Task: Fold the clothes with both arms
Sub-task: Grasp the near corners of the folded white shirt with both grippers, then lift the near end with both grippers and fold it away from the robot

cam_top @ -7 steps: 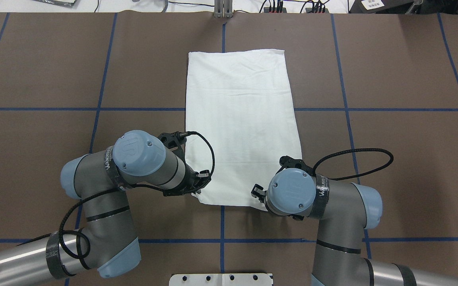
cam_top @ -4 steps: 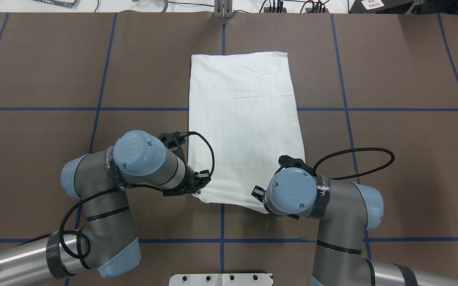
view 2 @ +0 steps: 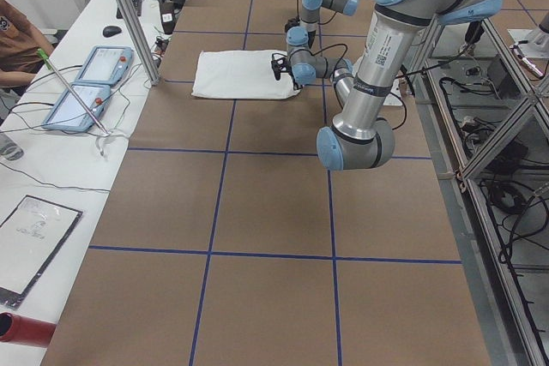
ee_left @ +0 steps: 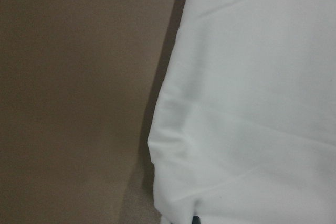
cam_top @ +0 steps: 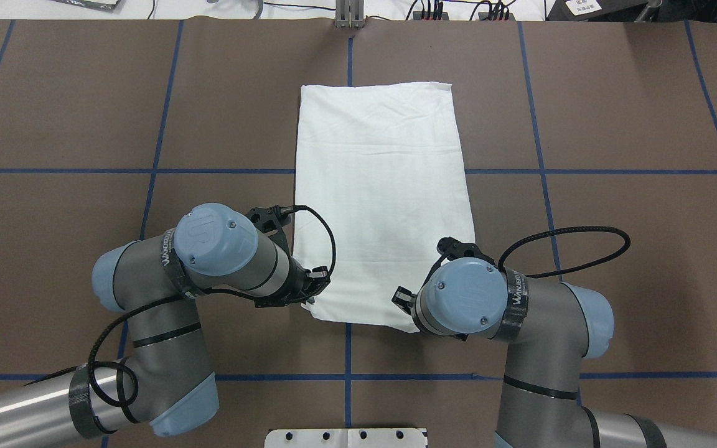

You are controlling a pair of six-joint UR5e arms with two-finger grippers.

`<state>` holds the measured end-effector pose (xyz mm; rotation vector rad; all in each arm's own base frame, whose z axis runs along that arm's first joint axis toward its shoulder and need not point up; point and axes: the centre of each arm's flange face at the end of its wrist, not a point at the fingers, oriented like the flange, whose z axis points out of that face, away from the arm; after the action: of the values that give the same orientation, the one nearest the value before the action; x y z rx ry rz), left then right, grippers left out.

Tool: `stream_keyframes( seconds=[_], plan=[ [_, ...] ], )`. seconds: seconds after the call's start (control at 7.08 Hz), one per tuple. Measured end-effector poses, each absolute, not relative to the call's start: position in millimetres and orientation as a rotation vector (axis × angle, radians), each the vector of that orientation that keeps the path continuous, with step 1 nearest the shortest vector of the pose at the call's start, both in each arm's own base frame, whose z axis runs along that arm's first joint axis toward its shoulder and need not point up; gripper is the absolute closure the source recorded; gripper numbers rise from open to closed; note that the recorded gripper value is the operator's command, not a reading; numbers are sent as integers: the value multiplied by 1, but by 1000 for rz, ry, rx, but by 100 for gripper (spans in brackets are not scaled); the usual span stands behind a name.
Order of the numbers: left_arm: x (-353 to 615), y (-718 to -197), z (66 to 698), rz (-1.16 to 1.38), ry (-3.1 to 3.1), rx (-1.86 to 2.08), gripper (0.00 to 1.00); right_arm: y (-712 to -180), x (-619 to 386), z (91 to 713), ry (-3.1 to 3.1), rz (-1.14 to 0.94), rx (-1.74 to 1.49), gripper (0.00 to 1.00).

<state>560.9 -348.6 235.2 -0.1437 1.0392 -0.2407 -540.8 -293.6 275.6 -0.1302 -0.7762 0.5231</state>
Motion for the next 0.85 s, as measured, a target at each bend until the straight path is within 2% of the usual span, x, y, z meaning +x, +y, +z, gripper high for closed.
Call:
stream_keyframes(
  seconds=[0.42,0.85],
  plan=[
    [530,-328,225,-230,1055,-149,100,-280,-526,256,-827,490,-155,100],
    [510,-268,214,-197,1064,-217,100,-235,-497,215,-931,391,-236,100]
  ],
)
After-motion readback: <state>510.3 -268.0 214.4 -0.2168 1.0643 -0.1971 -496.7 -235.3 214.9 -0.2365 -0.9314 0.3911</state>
